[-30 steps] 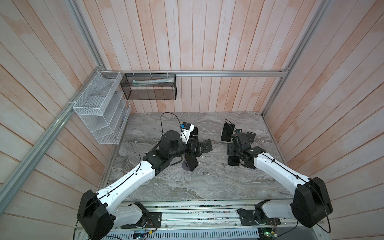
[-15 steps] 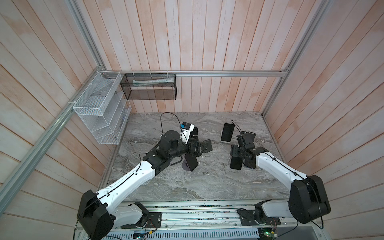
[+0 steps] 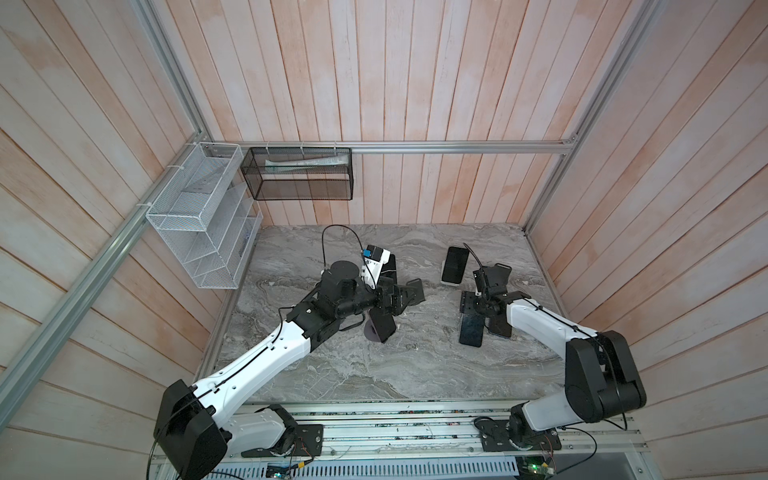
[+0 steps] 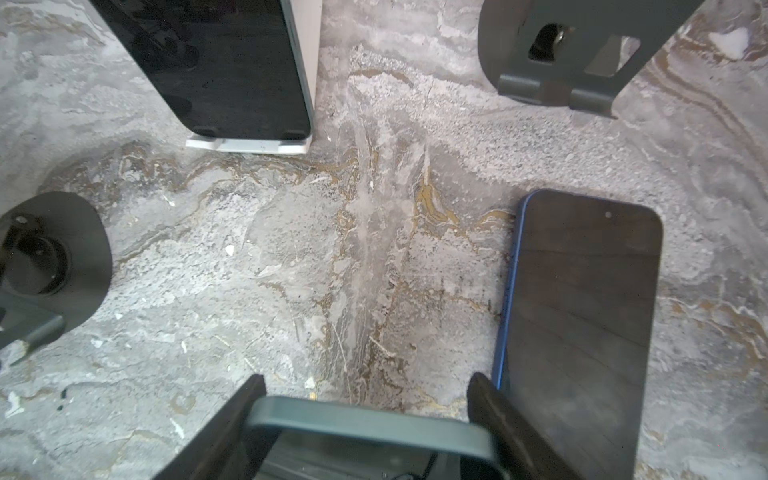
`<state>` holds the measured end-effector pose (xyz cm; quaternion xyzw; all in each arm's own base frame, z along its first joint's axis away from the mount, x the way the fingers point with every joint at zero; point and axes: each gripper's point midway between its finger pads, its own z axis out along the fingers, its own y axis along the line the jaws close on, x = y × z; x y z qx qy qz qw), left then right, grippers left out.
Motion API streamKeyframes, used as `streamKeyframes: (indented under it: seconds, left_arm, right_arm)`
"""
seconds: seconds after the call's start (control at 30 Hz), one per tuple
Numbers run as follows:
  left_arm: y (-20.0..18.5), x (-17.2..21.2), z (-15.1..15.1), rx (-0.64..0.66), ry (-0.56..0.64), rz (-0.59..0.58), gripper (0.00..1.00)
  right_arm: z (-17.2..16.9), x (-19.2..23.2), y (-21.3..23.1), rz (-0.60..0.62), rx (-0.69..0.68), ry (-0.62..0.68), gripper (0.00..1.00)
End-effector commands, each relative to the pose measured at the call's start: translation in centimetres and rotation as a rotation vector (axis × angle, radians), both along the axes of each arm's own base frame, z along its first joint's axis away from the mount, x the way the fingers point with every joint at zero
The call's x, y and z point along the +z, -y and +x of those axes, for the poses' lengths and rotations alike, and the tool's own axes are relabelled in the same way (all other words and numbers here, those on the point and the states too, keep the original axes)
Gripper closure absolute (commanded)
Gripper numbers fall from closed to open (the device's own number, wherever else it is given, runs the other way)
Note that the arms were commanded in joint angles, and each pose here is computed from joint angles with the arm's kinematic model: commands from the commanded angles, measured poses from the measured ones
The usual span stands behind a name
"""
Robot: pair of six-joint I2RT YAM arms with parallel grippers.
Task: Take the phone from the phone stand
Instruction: 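Carry the green-edged phone with the right gripper toward the blue-edged phone, then lower the green-edged phone flat beside the blue-edged phone and open the right gripper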
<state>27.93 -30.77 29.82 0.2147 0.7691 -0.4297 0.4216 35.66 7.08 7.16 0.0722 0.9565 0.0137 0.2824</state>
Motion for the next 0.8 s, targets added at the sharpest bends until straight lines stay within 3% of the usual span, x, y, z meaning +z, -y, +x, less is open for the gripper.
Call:
streamKeyframes:
  seconds: [0.0,0.5,0.77]
  left_arm:
    - [0.4,1.0,0.0,-0.021,0.031,-0.009,0.0]
    - [0.3,1.0,0.1,-0.018,0.04,-0.003,0.01]
    - [0.4,0.8,0.2,-0.018,0.038,0.001,0.0]
  right_arm:
    - [0.5,-0.9,0.3,-0.014,0.006,-0.013,0.5]
    - [2.4,-4.4,0.4,-0.03,0.017,-0.052,0.5]
    - [1.9,-5.3,0.8,-0.031,0.014,-0.066,0.43]
